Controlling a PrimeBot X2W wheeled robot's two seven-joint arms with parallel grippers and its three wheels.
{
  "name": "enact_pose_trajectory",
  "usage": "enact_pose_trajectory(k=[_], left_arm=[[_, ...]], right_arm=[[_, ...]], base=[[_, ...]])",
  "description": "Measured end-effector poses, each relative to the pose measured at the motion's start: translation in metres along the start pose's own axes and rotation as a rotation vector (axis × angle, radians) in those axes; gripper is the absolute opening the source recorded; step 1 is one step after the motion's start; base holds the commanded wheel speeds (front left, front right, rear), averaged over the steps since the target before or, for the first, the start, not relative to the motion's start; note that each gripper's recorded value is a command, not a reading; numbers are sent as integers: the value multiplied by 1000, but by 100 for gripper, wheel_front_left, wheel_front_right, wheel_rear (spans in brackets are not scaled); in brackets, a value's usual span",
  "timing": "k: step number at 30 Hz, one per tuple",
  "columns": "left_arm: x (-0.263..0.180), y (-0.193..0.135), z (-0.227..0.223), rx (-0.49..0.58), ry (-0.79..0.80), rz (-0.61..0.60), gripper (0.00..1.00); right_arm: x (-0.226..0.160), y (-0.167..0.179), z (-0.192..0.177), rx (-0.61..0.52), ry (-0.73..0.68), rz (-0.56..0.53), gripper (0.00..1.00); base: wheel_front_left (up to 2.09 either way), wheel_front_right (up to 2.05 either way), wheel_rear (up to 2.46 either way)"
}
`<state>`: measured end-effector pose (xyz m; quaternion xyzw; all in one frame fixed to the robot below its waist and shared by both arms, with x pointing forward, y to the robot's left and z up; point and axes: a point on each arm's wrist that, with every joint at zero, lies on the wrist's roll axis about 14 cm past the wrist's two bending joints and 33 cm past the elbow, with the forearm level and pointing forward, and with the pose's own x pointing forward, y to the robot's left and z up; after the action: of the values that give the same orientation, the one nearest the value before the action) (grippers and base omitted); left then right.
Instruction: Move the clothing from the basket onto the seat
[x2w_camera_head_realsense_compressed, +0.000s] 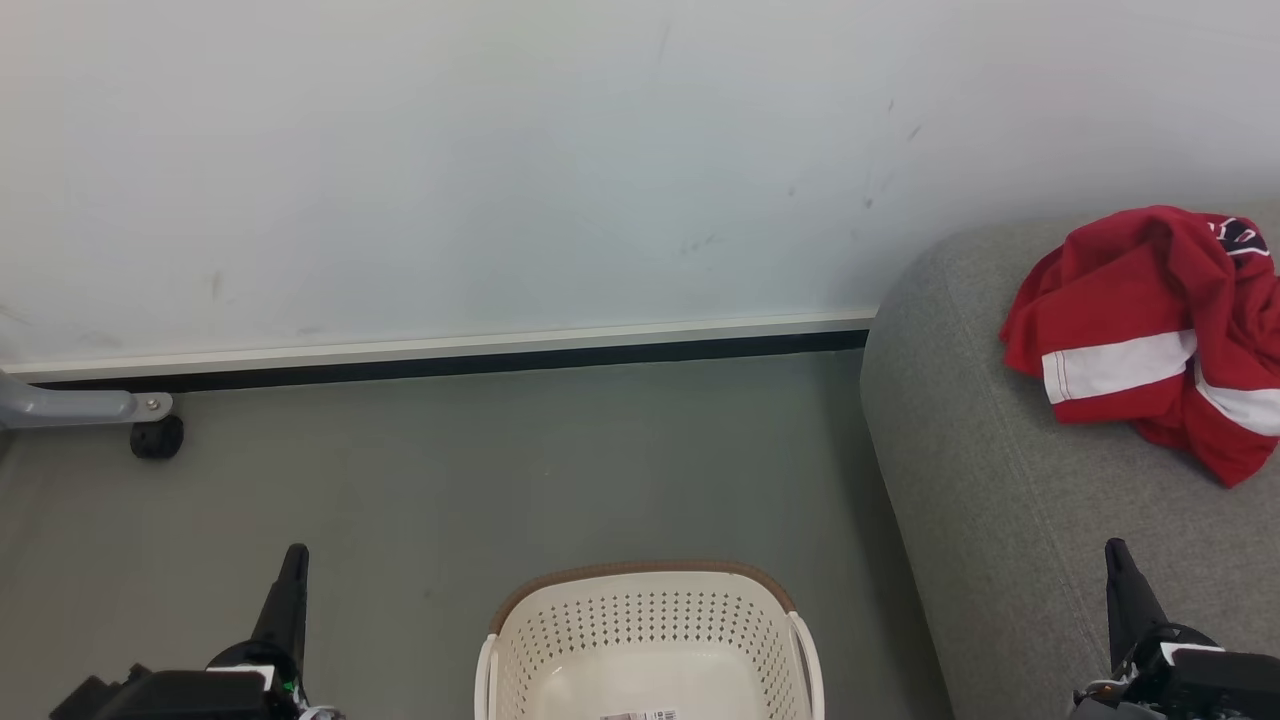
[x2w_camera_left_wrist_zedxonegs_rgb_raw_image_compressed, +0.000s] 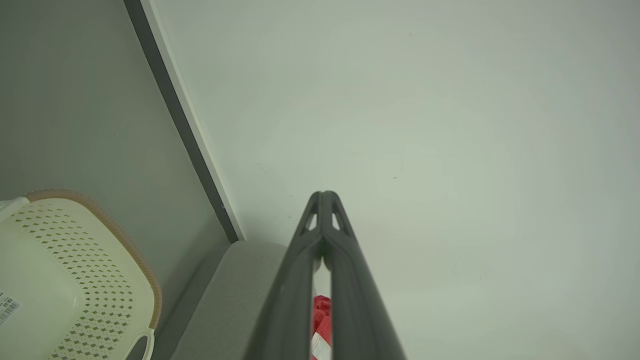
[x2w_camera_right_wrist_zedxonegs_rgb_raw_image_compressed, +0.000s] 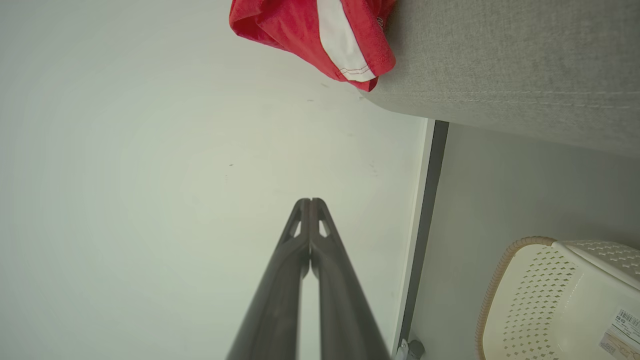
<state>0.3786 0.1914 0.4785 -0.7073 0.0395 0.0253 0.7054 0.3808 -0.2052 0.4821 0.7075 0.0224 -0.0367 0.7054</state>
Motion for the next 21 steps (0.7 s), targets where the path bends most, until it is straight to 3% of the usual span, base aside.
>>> enact_pose_trajectory(k=[21], left_arm=[[0,0,0,0,0,0,0]], right_arm=[[0,0,0,0,0,0,0]], base=[[0,0,0]])
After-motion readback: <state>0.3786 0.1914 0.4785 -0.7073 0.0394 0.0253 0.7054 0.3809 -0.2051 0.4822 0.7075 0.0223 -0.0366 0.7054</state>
